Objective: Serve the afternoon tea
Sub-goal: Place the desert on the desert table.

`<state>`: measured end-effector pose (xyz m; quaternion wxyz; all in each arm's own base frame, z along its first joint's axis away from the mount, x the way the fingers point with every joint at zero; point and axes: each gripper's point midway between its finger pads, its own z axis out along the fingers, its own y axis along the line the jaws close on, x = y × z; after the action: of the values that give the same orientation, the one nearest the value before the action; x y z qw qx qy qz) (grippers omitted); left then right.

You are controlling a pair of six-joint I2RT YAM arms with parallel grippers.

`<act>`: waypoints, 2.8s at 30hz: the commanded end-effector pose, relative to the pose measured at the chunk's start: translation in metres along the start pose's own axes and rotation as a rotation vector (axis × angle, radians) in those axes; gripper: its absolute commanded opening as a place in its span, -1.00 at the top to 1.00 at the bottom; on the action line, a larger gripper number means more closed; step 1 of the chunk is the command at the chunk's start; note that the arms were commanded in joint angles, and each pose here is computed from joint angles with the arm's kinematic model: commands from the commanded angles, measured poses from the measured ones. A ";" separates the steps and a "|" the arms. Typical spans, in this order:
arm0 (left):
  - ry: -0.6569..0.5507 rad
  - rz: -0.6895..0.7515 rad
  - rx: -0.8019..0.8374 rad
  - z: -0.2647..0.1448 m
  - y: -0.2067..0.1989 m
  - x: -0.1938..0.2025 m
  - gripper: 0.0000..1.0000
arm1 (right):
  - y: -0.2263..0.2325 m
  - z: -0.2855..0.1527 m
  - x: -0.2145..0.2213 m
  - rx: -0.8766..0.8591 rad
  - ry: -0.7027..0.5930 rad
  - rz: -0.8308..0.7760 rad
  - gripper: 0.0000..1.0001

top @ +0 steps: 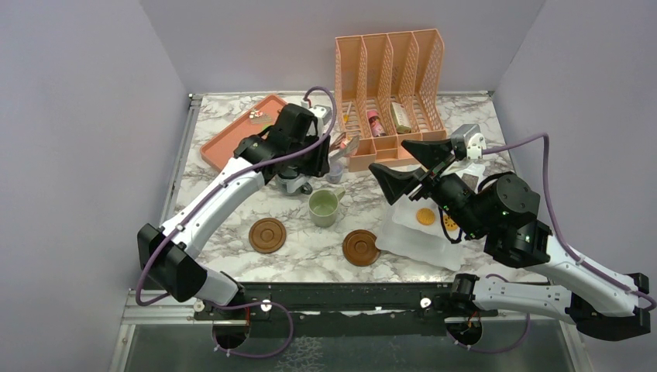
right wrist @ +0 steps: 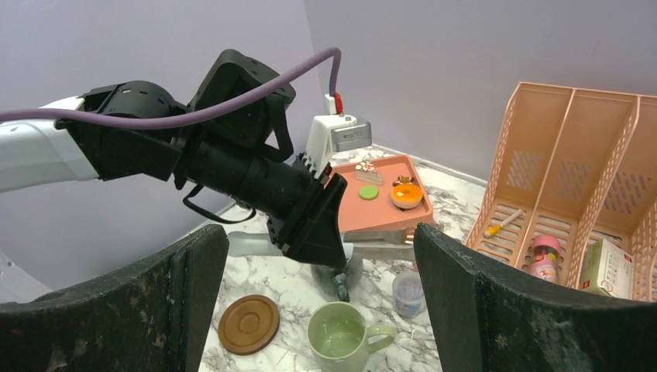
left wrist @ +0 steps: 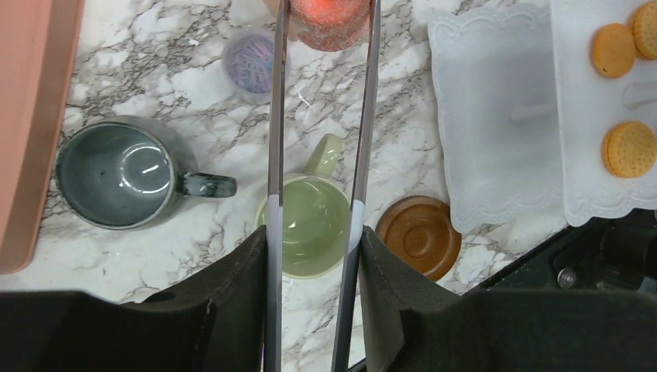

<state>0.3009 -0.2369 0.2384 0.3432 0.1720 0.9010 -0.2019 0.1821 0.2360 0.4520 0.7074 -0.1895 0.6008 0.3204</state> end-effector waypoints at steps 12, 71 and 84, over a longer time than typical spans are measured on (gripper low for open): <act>-0.096 0.078 0.193 -0.021 -0.094 -0.015 0.29 | 0.002 -0.003 -0.012 -0.017 -0.035 0.035 -0.90; 0.079 0.230 0.187 0.009 -0.182 0.051 0.14 | 0.005 0.001 -0.016 -0.025 -0.044 0.024 -0.90; 0.107 0.256 0.149 0.006 -0.181 0.059 0.10 | 0.003 -0.002 -0.017 -0.022 -0.050 0.028 -0.90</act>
<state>0.1853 -0.3817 0.2330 0.2962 0.3171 0.8724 -0.2250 0.1753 0.2370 0.4553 0.7034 -0.1965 0.5940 0.3373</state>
